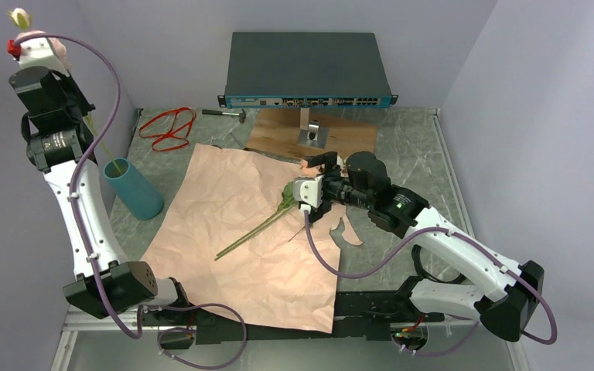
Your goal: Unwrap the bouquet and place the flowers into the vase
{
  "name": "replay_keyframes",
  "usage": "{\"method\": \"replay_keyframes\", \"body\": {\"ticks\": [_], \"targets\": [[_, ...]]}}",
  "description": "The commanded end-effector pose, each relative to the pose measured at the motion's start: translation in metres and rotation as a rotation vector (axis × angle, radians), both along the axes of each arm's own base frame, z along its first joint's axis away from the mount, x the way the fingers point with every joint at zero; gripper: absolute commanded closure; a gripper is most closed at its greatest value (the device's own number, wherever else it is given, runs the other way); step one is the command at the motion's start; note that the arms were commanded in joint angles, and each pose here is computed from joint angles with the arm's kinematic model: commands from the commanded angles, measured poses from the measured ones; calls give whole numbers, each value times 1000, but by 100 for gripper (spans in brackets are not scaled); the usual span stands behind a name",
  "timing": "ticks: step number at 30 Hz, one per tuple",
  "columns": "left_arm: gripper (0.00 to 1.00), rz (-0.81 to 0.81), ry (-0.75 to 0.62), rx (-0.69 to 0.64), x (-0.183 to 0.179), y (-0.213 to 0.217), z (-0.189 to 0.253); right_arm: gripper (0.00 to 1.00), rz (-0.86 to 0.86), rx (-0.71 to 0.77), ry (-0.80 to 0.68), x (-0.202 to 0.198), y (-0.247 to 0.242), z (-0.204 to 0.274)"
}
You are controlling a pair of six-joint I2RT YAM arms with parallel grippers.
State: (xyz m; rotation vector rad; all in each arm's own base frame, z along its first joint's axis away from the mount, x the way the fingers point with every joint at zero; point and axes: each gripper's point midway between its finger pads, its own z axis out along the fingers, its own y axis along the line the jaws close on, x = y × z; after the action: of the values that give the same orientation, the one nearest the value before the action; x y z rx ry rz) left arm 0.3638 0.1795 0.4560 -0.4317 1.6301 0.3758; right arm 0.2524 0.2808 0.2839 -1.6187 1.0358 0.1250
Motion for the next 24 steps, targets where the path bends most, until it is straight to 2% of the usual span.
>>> {"method": "replay_keyframes", "body": {"ticks": [1,5,8,13,15,17,24], "targets": [[91,11,-11,-20,1,2,-11,0,-14,72,19,-5,1,20],[88,11,59,-57,7,4,-45,0,-23,82,39,-6,0,18],[79,-5,84,-73,5,0,-56,0,-33,85,53,-5,0,16],[39,-30,121,-96,-8,-11,-66,0,-55,94,82,-3,0,9],[29,-37,148,-106,-15,-15,-70,0,-58,95,98,-3,1,5],[23,-48,184,-122,-25,-22,-76,0,-62,95,118,-3,2,1],[13,-144,221,-159,-64,-58,-76,0,-98,129,195,-3,5,-6]]}}
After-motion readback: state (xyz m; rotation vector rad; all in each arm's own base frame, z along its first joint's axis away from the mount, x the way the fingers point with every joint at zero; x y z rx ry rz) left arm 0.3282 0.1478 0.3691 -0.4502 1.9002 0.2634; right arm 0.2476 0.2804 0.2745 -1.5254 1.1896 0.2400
